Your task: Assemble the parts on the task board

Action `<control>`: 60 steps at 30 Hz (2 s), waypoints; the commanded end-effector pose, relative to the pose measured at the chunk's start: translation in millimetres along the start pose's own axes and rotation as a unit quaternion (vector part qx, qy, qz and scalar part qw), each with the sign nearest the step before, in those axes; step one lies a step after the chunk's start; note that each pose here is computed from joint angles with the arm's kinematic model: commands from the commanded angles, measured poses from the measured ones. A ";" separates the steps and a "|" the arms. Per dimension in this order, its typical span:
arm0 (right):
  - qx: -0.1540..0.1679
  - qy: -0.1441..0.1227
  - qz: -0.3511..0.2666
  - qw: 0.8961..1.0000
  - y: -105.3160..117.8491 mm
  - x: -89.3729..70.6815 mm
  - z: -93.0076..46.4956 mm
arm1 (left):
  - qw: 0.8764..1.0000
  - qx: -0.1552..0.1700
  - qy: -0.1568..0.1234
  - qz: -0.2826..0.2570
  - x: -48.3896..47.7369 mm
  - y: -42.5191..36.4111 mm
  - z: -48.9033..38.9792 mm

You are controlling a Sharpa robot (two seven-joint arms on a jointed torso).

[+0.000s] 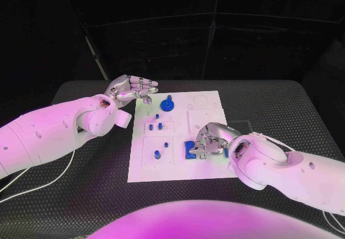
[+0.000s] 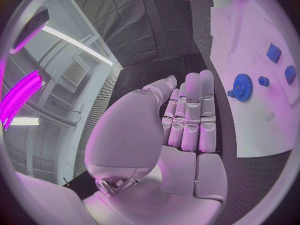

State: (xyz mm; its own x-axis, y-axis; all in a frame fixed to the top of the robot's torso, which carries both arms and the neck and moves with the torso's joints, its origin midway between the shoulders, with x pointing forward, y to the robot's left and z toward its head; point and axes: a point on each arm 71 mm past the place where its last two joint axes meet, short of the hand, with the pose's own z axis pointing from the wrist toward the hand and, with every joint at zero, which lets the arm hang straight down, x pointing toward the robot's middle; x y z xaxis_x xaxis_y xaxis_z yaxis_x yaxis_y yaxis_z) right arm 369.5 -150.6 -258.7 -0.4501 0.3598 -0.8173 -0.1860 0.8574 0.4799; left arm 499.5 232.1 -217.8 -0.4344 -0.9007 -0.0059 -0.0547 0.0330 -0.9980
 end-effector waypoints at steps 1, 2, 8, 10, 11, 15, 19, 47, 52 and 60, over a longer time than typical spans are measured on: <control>-0.011 -0.011 -0.022 1.000 1.2 -1.3 -0.1 | 1.000 0.003 0.005 -0.003 0.8 -1.5 0.2; -0.011 -0.012 -0.022 1.000 1.4 -1.5 -0.1 | 1.000 0.003 0.005 -0.003 0.8 -1.6 0.2; -0.021 -0.011 -0.022 0.999 3.2 -1.3 -0.4 | 1.000 0.003 0.004 -0.003 0.3 -1.5 -0.1; -0.027 -0.012 -0.017 0.999 4.2 -1.6 -0.9 | 1.000 0.003 0.004 -0.003 0.2 -1.5 -0.1; -0.029 -0.014 -0.014 0.999 4.6 -1.9 -1.2 | 1.000 0.003 0.004 -0.003 0.1 -1.5 -0.2; -0.038 -0.026 -0.012 0.999 5.6 -3.9 -2.1 | 1.000 0.003 0.003 -0.003 -0.1 -1.5 -0.2; -0.055 -0.035 -0.001 0.998 7.0 -6.2 -4.5 | 1.000 0.003 0.003 -0.003 -0.1 -1.5 -0.2; -0.040 -0.016 -0.021 0.999 -1.9 -4.1 -1.2 | 1.000 0.003 0.004 -0.003 0.5 -1.3 0.4; -0.035 -0.033 -0.019 0.999 -2.9 -6.1 0.3 | 1.000 0.003 0.004 -0.003 0.5 -1.3 0.4; -0.036 -0.043 -0.014 0.998 -4.4 -8.2 -0.5 | 1.000 0.003 0.004 -0.003 0.1 -1.2 0.3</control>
State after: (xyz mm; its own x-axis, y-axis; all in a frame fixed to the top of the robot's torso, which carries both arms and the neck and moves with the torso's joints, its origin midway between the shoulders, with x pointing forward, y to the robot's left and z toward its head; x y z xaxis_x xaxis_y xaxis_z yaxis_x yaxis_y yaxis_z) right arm 372.8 -156.2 -257.0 -0.3989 0.3510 -0.8472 -0.2628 0.8413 0.4723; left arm 499.7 232.8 -218.2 -0.4334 -0.9012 -0.0064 -0.0559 0.0339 -0.9979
